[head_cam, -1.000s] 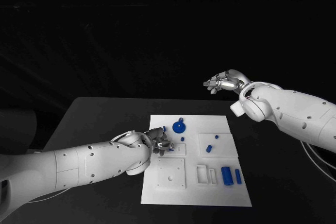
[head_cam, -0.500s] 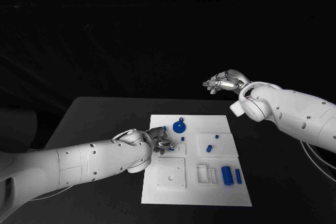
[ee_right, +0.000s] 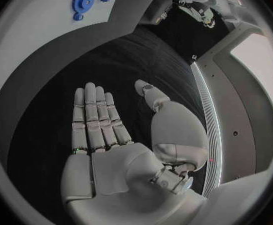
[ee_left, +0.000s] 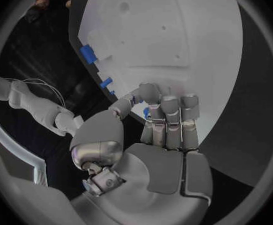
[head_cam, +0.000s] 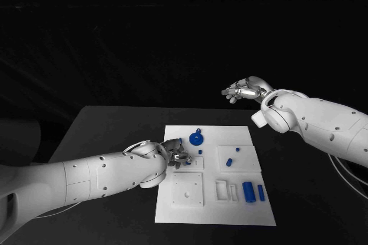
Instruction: Assemble the parts on the task board
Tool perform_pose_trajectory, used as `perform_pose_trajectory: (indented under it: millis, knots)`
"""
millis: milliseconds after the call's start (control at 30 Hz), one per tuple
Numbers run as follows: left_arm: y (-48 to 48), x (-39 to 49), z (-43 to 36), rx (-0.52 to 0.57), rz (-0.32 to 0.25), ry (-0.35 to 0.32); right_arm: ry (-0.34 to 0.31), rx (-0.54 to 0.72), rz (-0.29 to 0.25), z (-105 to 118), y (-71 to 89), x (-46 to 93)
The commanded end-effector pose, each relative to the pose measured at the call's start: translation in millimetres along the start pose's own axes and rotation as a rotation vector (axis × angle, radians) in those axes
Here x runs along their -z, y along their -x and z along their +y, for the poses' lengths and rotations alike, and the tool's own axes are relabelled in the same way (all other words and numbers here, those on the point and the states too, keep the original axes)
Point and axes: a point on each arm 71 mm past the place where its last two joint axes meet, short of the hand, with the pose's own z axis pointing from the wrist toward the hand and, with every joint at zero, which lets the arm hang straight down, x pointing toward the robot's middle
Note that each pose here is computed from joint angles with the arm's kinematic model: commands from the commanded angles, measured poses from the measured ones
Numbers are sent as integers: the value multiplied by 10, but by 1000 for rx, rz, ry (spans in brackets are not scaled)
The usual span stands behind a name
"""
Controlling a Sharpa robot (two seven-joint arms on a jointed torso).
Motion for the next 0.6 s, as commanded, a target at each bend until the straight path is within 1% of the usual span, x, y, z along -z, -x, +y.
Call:
perform_pose_trajectory:
  millis: [33,167,367,600]
  knots:
    - [-117,6,-59,-10,65,-15,6,6,19,6,-18,-1]
    - [-118,2,-73,-15,60,-18,7,6,20,8,-22,-3]
    - [-109,-3,-68,-15,52,-17,6,6,22,8,-26,-5]
    - [-113,-4,-84,-16,51,-21,4,6,22,3,-26,-5]
